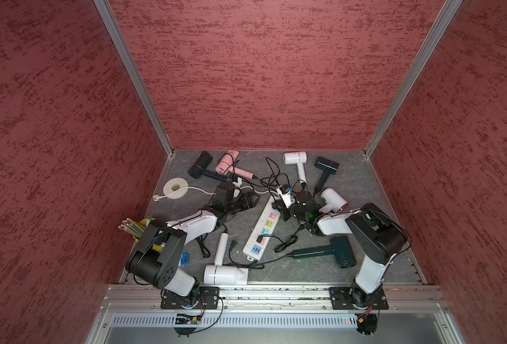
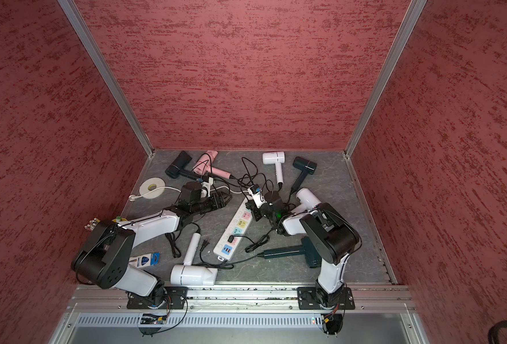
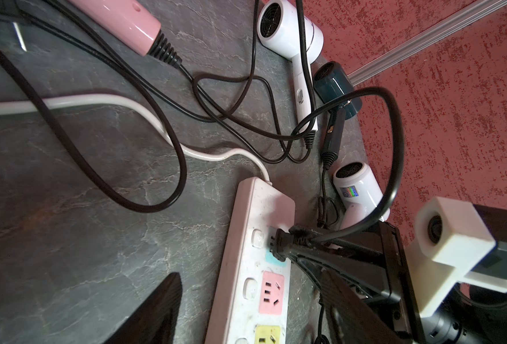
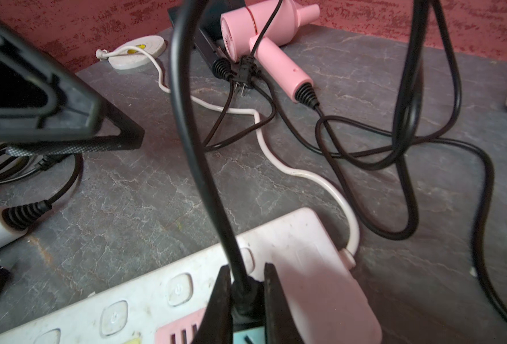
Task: Charge the blow dryers
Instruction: Insert the plug into the socket.
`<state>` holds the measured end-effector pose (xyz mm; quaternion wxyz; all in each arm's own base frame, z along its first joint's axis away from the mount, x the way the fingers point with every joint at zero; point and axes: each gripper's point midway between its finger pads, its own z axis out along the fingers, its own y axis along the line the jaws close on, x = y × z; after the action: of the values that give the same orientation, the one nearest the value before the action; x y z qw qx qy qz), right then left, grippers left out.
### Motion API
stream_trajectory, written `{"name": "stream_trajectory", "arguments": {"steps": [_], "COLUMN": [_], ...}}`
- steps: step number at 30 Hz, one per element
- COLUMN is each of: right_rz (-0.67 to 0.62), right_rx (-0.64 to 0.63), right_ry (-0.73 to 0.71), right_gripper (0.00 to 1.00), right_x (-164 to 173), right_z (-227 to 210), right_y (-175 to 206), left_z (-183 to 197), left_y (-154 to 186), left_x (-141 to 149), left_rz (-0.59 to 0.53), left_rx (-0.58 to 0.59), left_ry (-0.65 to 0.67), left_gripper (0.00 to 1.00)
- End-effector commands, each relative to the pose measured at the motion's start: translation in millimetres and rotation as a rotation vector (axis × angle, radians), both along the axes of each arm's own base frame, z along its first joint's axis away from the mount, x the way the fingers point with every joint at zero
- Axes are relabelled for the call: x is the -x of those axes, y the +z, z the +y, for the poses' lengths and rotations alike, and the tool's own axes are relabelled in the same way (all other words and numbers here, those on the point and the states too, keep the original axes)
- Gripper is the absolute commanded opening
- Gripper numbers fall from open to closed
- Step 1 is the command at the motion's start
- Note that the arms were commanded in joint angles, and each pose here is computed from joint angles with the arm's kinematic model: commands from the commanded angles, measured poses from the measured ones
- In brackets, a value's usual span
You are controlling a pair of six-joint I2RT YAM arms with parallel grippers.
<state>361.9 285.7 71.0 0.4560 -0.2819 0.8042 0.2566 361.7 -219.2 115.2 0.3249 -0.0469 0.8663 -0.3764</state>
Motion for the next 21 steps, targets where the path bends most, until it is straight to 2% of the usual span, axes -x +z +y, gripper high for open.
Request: {"name": "stream_trajectory", "arguments": {"steps": [1,5,10,16,21], "right_rz": [0.288,0.279,0.322,0.380,0.368], "right_rx": [0.214,0.199,0.193,0.225,0.220], "right_ry": [-0.030,0.011,0.047,-0.017,-0.073], "right_gripper": [0.00,0.00,0.00,0.00,0.00], "right_x": [52,54,63,73,73], "right_z": [-36,-29,-26,-42,-48], "right_y": [-76,-72,-92,-117,-111], "left_z": [-4,-5,-4,-3,-3], "left_y": [9,11,14,19,18], "left_x": [-5,-4,-3,-1,-1], "left_rz": [-0.030,-0.033,-0.041,-0.051,-0.052], "left_rx": [0.012,0.014,0.015,0.017,0.014], "left_ry": [-0.014,-0.016,-0.016,-0.013,-0.014], "left_gripper": [0.75,0.75,0.75,0.75,0.75]}}
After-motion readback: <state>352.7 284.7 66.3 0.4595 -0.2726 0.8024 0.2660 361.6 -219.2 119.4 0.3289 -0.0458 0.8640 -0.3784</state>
